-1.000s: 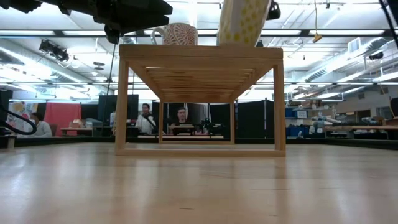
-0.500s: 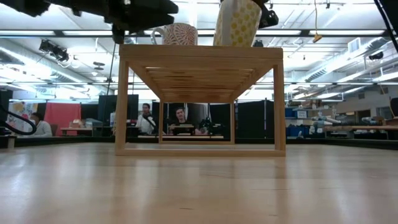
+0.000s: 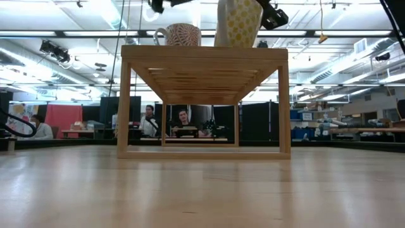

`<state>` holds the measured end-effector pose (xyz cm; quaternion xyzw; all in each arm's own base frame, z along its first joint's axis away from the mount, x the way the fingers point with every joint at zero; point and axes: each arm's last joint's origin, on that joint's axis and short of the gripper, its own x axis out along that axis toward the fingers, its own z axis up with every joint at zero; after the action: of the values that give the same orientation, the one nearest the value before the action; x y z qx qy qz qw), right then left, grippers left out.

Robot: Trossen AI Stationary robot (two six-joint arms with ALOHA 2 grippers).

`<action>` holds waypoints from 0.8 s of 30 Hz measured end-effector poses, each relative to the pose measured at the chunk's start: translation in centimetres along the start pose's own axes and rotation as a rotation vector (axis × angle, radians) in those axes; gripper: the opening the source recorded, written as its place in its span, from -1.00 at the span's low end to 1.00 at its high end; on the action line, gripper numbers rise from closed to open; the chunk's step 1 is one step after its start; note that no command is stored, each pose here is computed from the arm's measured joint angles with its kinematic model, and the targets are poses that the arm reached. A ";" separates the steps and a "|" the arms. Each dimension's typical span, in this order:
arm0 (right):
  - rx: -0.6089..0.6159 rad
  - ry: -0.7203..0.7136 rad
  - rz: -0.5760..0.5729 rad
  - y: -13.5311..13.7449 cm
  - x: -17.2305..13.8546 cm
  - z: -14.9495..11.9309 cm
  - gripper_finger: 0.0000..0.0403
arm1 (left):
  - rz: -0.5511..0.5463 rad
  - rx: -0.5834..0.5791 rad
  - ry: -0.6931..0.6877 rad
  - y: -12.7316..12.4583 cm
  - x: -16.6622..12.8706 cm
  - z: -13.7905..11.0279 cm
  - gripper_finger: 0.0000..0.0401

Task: Place coffee mugs
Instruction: Put the yellow cup on the shelf aligned with the other orange cup

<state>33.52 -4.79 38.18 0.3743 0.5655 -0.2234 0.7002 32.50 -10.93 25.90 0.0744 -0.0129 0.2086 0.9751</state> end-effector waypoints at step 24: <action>0.126 0.040 0.048 0.2 0.0 -0.1 -0.84 | 0.238 0.058 0.099 -0.9 1.7 1.2 -0.32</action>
<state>33.60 -4.61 38.24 0.4356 0.5549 -0.2343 0.6689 34.49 -11.25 27.04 0.0900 0.0325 0.3266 0.9403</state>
